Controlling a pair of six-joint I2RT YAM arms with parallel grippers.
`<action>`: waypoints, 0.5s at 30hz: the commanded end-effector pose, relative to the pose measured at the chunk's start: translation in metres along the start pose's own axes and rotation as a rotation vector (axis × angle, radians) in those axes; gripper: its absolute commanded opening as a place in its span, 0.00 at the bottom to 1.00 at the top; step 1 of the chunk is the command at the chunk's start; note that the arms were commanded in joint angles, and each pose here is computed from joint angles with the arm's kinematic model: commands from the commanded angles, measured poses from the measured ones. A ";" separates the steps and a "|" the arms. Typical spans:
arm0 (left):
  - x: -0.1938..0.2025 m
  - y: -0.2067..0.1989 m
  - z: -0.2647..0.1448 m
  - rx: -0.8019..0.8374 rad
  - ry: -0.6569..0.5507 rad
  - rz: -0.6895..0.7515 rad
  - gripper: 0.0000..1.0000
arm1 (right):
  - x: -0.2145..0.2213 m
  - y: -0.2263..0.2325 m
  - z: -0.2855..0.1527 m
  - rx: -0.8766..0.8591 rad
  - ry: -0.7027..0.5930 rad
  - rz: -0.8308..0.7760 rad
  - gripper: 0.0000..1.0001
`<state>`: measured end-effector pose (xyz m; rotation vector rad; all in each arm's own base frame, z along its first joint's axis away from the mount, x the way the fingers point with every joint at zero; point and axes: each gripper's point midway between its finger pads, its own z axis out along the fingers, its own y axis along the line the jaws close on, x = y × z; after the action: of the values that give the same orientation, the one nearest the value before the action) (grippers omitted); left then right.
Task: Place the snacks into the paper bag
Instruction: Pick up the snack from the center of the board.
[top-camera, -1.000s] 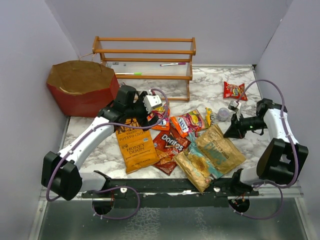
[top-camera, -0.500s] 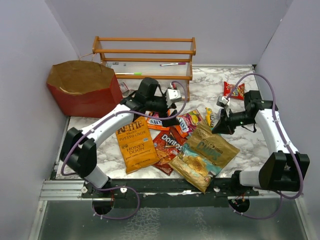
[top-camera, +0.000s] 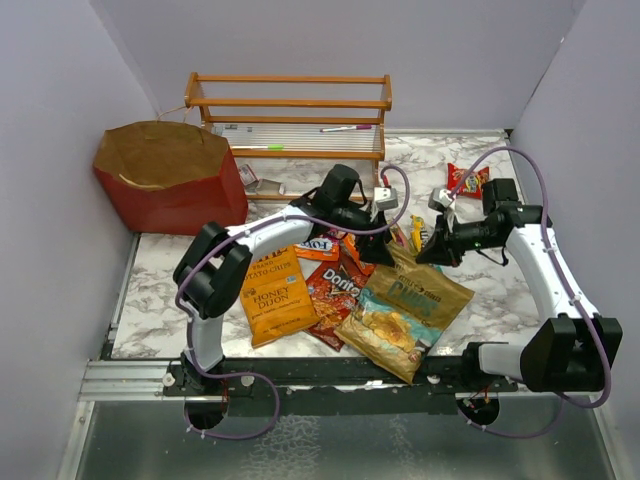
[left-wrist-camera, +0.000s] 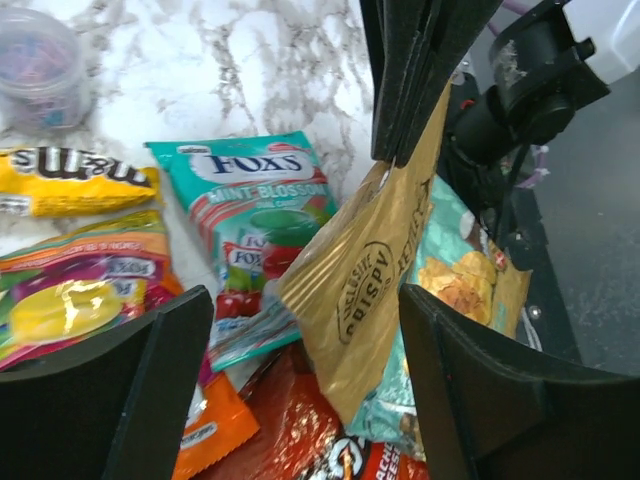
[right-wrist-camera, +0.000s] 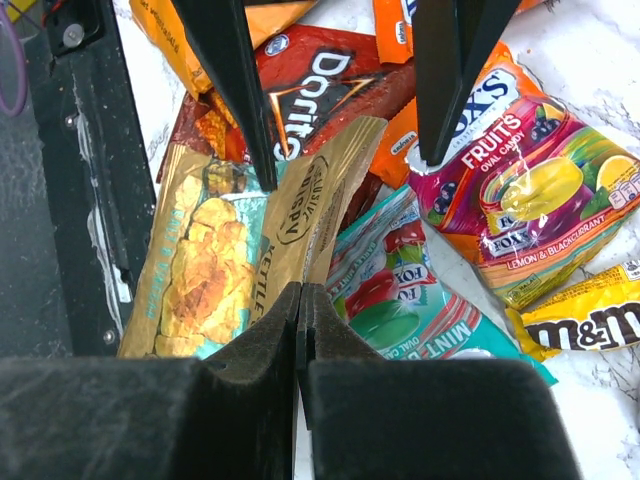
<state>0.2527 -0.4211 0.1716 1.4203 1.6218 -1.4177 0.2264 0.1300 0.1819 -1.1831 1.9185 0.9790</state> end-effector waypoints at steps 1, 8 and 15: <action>-0.012 -0.018 0.014 0.145 -0.051 0.008 0.72 | -0.013 0.002 0.002 -0.002 -0.057 -0.038 0.01; -0.013 -0.023 0.021 0.219 -0.072 -0.046 0.37 | -0.017 0.004 0.001 0.022 -0.079 -0.033 0.02; -0.022 -0.030 0.013 0.208 -0.039 -0.018 0.00 | -0.026 0.005 -0.009 0.103 -0.084 -0.048 0.06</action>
<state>0.2341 -0.4379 0.1745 1.4170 1.5754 -1.6535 0.2247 0.1332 0.1935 -1.1288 1.8901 0.9383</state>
